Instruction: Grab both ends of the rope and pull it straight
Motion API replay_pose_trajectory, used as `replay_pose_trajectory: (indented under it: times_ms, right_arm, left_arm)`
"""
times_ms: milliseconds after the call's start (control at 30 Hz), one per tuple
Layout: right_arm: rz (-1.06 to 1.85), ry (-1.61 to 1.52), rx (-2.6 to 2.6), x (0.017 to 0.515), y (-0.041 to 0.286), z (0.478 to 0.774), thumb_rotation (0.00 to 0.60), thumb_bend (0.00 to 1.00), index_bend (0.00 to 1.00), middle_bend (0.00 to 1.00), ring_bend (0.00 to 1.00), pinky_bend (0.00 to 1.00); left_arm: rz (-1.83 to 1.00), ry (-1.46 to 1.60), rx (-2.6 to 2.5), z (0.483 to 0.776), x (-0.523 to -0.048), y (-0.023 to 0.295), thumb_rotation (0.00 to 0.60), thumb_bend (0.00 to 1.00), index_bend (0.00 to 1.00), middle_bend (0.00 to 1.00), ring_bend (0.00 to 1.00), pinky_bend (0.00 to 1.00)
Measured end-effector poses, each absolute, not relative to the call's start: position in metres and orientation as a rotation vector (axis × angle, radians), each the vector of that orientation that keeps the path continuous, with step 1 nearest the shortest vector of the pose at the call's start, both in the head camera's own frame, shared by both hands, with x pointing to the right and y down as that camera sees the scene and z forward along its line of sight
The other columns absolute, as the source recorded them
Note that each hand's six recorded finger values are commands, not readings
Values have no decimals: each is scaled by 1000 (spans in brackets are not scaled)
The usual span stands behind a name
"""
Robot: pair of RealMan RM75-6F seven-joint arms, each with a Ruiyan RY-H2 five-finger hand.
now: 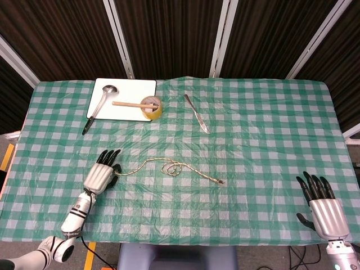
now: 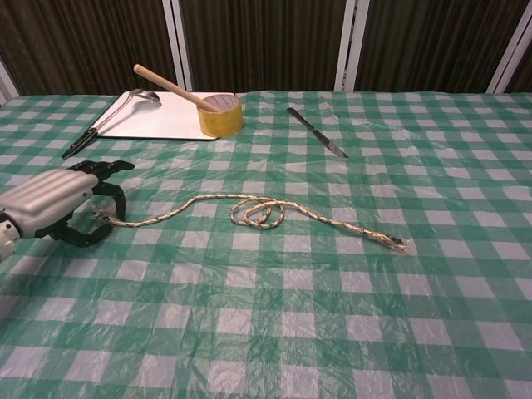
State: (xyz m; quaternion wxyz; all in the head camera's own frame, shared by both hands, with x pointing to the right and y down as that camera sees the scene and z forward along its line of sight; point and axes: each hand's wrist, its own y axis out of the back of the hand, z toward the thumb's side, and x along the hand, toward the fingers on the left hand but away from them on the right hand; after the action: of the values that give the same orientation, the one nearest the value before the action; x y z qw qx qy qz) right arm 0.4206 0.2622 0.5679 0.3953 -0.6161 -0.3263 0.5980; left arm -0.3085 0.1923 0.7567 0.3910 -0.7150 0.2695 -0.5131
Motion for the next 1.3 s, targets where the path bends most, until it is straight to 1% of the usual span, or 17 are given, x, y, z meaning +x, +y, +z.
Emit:
replay_pose_trajectory:
  times_ms: [167, 333, 633, 800, 933, 1000, 1133, 1200, 1300]
  right_arm:
    - [1517, -815, -1567, 420, 263, 569, 600, 257, 0, 0, 0, 0]
    - [1522, -818, -1565, 421, 263, 569, 600, 257, 0, 0, 0, 0]
    - [1519, -812, -1565, 419, 264, 569, 600, 257, 0, 0, 0, 0]
    - [1514, -809, -1568, 418, 263, 571, 600, 257, 0, 0, 0, 0]
    - [1485, -835, -1582, 411, 260, 577, 600, 257, 8, 0, 0, 0]
    - [1468, -846, -1596, 406, 258, 582, 600, 257, 53, 0, 0, 0]
    - [1429, -828, -1657, 389, 248, 596, 600, 257, 197, 0, 0, 0]
    - [1393, -805, -1700, 373, 239, 604, 600, 259, 277, 0, 0, 0]
    - [1351, -762, -1737, 348, 224, 615, 600, 267, 344, 0, 0, 0]
  left_arm:
    - [-1314, 674, -1808, 760, -310, 191, 600, 448, 517, 33, 0, 84]
    - [-1322, 668, -1795, 762, -312, 189, 600, 448, 563, 50, 0, 98]
    - [-1304, 678, -1799, 759, -311, 189, 600, 448, 613, 59, 0, 100]
    - [-1284, 692, -1795, 754, -311, 188, 600, 450, 676, 86, 0, 105]
    - [-1250, 705, -1798, 747, -311, 189, 600, 450, 703, 101, 0, 114]
    - [-1239, 702, -1798, 743, -312, 190, 600, 449, 711, 106, 0, 115]
    - [-1234, 695, -1796, 739, -316, 191, 600, 449, 713, 107, 0, 115]
    - [-1234, 696, -1798, 737, -316, 192, 600, 449, 713, 107, 0, 115]
    - [-1232, 700, -1802, 735, -316, 193, 600, 449, 714, 107, 0, 115]
